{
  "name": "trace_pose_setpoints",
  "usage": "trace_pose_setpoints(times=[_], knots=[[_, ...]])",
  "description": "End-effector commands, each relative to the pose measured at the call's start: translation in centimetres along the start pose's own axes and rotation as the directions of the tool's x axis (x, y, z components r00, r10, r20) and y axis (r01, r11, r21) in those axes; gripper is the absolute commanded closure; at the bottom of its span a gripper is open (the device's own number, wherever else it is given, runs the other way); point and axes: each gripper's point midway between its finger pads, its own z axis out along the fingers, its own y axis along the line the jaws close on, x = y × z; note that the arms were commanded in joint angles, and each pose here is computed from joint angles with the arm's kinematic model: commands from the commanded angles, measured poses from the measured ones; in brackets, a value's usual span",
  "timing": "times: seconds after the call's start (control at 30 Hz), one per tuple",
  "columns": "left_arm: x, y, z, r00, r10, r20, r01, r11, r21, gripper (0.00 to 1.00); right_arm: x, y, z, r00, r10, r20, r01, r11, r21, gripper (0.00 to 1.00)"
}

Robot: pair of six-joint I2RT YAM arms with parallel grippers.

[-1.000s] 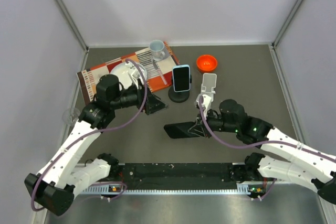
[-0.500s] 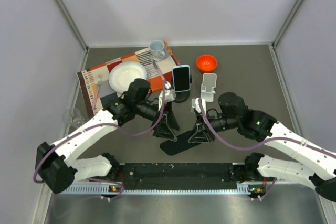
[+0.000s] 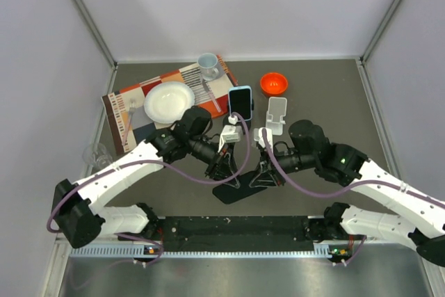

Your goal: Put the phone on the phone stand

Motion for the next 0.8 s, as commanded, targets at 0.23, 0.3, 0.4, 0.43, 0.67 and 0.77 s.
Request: trace_pose_setpoints(times=[0.23,0.3,0.4,0.43,0.67,0.77], knots=[[-2.3,-1.3,-0.5,0.991,0.112,0.068,-0.111,0.994,-0.013,0.66,-6.4,-0.3,-1.9,0.977,-0.1,0.189,0.083,0.992,0.093,1.0],[-2.3,-1.1,-0.5,0.992,0.11,0.067,-0.109,0.994,-0.024,0.8,-6.8,-0.7,-2.0,0.974,-0.108,0.199,0.086,0.99,0.115,1.0],[-2.8,-0.7,-0.9,0.984,0.157,0.081,-0.15,0.985,-0.088,0.95,-7.3,-1.7,-2.1,0.974,-0.068,0.215,0.03,0.984,0.174,0.97],[-3.0,-0.9,-1.1,0.979,0.185,0.091,-0.175,0.979,-0.107,0.97,-7.4,-2.0,-2.2,0.974,-0.045,0.223,0.001,0.981,0.194,0.86],[-5.6,-0.1,-2.9,0.921,0.348,0.174,-0.282,0.906,-0.315,1.0,-7.2,-4.7,-2.5,0.961,0.05,0.271,-0.139,0.937,0.322,0.33],[-6.4,0.1,-3.6,0.903,0.385,0.191,-0.297,0.88,-0.371,1.0,-7.1,-5.8,-2.7,0.944,0.104,0.313,-0.222,0.903,0.369,0.22]])
